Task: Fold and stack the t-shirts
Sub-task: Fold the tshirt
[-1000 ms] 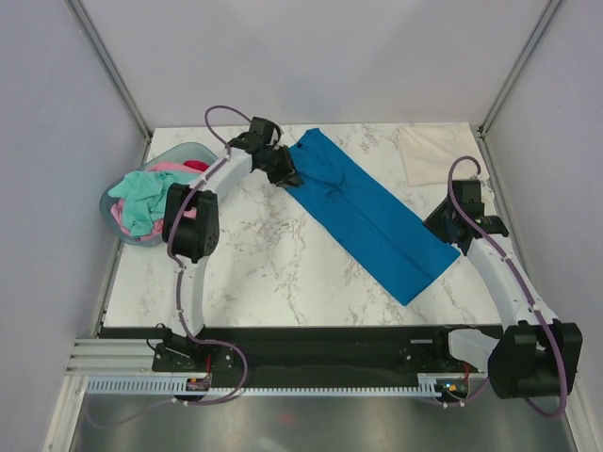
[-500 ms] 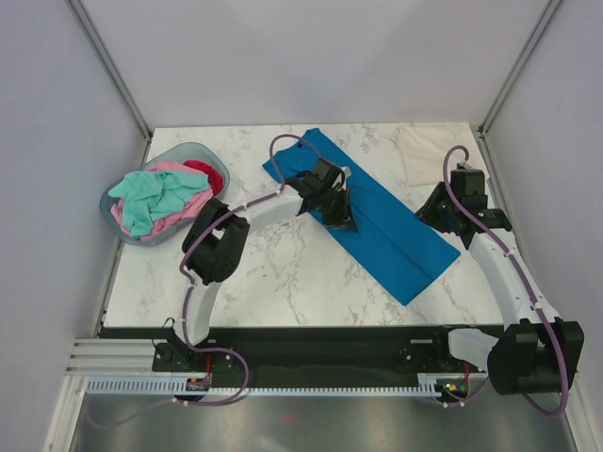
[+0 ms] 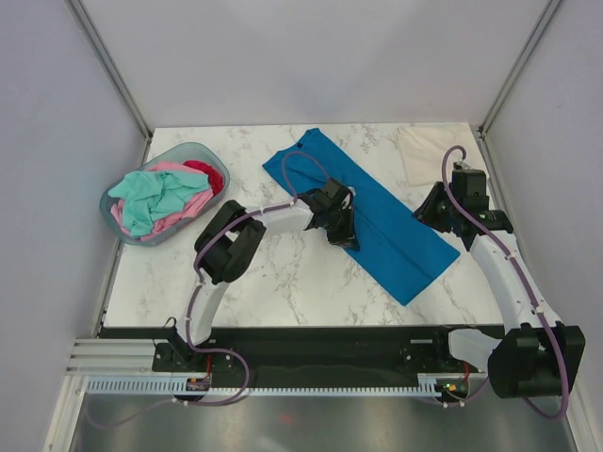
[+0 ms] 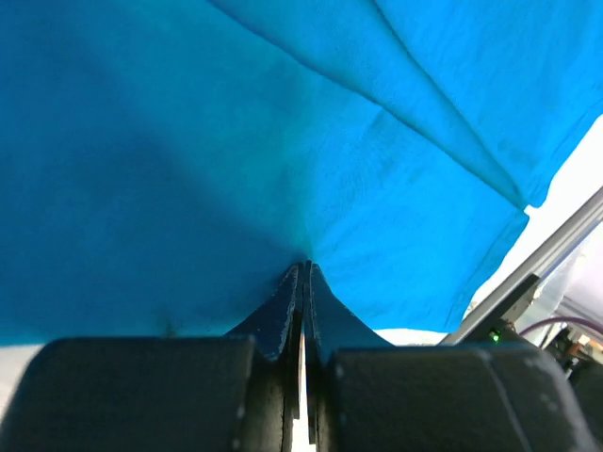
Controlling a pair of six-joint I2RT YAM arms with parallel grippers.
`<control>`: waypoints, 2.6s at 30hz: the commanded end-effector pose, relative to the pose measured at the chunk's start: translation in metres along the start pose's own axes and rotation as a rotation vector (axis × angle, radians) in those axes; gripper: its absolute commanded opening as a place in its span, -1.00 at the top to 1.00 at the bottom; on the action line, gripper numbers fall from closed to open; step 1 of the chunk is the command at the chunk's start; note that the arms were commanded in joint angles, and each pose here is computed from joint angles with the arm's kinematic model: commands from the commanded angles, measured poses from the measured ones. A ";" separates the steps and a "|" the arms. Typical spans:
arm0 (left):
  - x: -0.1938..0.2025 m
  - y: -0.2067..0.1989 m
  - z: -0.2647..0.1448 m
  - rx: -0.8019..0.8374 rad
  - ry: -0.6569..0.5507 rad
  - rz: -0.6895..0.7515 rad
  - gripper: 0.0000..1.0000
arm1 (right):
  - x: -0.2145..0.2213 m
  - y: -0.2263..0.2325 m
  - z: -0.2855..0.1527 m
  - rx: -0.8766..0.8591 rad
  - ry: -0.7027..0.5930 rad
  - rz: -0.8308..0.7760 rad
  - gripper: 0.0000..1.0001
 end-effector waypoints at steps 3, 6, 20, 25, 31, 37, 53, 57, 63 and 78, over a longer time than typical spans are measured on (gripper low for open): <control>0.014 0.017 -0.017 -0.112 -0.036 -0.021 0.95 | -0.013 0.008 -0.007 -0.043 -0.050 -0.039 0.30; 0.028 0.030 -0.028 -0.171 -0.024 -0.008 0.95 | -0.012 0.009 -0.002 -0.045 -0.013 -0.048 0.30; 0.067 0.082 -0.081 -0.429 -0.013 0.003 0.95 | 0.013 0.004 0.024 -0.092 0.127 -0.054 0.27; 0.058 0.082 -0.107 -0.379 -0.034 -0.047 0.95 | 0.027 -0.003 0.036 -0.094 0.192 -0.055 0.26; 0.008 0.063 -0.155 -0.309 -0.159 -0.041 0.85 | 0.026 0.003 0.035 -0.139 0.178 -0.038 0.25; -0.057 0.088 -0.183 -0.322 -0.270 -0.056 0.86 | 0.031 0.004 0.033 -0.166 0.166 -0.024 0.23; -0.183 0.166 -0.145 -0.312 -0.351 -0.136 0.95 | 0.013 0.030 0.023 -0.238 0.101 -0.004 0.22; -0.194 0.174 -0.131 -0.312 -0.357 -0.138 0.95 | 0.004 0.036 0.020 -0.240 0.074 -0.018 0.23; -0.196 0.196 -0.117 -0.337 -0.339 -0.153 0.95 | -0.003 0.037 0.023 -0.219 0.062 -0.025 0.22; -0.241 0.223 -0.105 -0.193 -0.417 -0.222 0.95 | -0.014 0.041 0.038 -0.204 0.072 -0.027 0.23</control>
Point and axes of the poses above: each gripper's point midway between its finger pads, its own z axis out along the fingers, its own y axis along the line the jaws close on, x = y × z, the point moved 6 cm from there along -z, back along the fingers, and after that the axes turned 2 degrees about z, right-handed, at the moved point
